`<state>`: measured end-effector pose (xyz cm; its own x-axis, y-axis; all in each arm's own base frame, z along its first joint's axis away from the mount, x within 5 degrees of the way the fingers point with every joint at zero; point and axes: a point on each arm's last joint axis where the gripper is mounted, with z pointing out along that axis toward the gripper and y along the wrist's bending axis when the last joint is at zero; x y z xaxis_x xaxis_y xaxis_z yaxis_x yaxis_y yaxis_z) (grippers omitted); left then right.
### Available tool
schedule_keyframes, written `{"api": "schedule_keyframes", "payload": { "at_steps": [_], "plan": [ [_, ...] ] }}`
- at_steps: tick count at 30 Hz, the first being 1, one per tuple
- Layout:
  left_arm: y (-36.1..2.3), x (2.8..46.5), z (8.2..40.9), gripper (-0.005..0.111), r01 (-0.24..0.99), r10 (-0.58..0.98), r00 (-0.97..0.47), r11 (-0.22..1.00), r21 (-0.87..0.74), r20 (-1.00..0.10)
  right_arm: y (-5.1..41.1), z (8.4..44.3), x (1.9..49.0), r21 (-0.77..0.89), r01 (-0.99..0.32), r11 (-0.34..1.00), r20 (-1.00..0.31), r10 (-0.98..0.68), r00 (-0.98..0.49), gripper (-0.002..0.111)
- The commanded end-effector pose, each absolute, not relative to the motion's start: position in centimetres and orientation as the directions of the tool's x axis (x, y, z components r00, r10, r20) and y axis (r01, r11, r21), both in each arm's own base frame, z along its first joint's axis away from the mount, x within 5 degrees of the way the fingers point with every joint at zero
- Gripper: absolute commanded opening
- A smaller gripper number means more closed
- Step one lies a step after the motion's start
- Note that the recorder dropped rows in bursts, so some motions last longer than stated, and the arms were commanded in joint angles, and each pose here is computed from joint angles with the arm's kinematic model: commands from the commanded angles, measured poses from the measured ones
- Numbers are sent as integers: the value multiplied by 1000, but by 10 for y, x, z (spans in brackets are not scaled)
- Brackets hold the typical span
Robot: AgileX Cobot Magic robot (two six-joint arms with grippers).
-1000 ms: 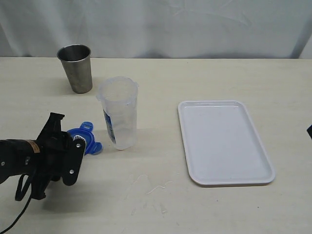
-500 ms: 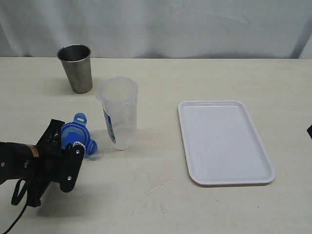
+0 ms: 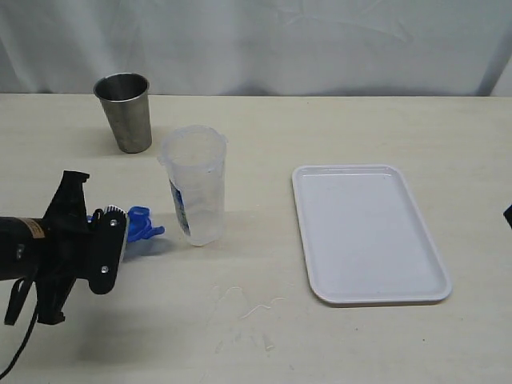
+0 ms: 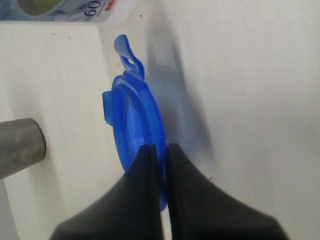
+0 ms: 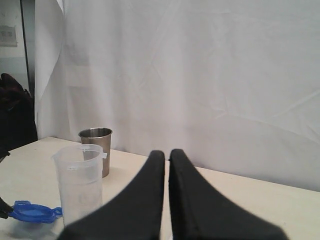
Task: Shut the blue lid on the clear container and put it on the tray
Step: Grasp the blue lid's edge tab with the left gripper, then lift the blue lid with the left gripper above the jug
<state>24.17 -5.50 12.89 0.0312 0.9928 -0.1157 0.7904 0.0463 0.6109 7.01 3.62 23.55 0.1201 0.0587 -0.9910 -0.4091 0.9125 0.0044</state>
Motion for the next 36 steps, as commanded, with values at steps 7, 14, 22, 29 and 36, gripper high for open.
{"api": "schedule_keyframes", "payload": {
  "at_steps": [7, 14, 22, 29, 36],
  "plan": [
    [-55, 243, 167, 0, 671, 986, 24, 107, 733, -166, 36, 237, 71, 7, -409, 912, -992, 59, 113, 4],
    [-37, 241, 188, 0, 635, 980, -40, 175, 753, -194, 36, 237, 71, 7, -409, 912, -992, 59, 113, 4],
    [-25, 235, 219, 0, 499, 961, -86, 269, 824, -262, 36, 237, 71, 7, -409, 912, -992, 59, 113, 4],
    [-20, 230, 251, 0, 326, 874, -159, 486, 811, -460, 36, 236, 71, 4, -408, 913, -992, 55, 112, 4],
    [-19, 224, 296, 0, 149, 550, -192, 835, 529, -813, 36, 236, 71, 4, -408, 913, -992, 55, 112, 4]
  ]
}}
